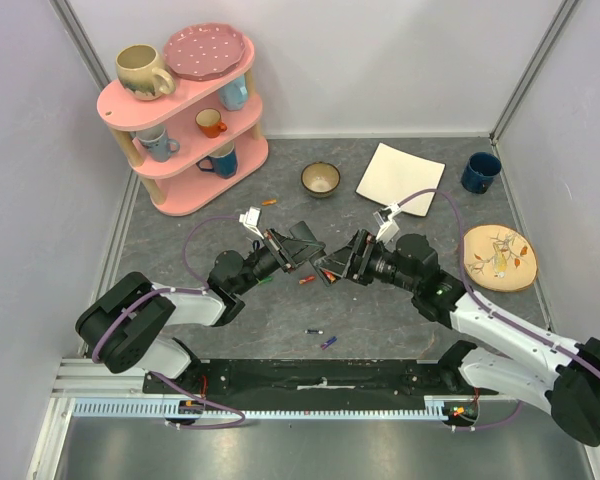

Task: Load the batteries into the remote control
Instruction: Load the battery into the remote control.

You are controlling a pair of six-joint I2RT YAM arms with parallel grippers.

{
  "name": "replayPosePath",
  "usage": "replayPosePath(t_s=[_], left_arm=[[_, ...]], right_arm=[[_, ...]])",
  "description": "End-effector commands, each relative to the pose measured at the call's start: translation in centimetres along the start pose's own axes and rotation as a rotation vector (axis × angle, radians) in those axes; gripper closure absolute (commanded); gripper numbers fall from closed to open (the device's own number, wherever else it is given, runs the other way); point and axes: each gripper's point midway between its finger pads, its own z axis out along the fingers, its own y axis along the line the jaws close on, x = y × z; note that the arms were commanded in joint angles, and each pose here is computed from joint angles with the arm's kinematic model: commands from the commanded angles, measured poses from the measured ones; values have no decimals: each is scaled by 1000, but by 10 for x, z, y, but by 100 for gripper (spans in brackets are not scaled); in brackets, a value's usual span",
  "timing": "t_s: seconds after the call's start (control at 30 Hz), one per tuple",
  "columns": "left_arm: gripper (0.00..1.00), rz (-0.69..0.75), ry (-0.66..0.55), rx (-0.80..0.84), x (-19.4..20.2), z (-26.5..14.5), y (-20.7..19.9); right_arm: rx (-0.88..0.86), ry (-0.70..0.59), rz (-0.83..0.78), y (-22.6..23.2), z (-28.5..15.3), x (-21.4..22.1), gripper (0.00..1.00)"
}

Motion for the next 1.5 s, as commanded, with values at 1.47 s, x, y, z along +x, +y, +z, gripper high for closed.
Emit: replayPosePath(t_s=[1.47], left_arm=[[98, -110, -30, -155, -22, 35, -4]], right_arm=[[398, 106, -927, 41, -25, -33, 25]])
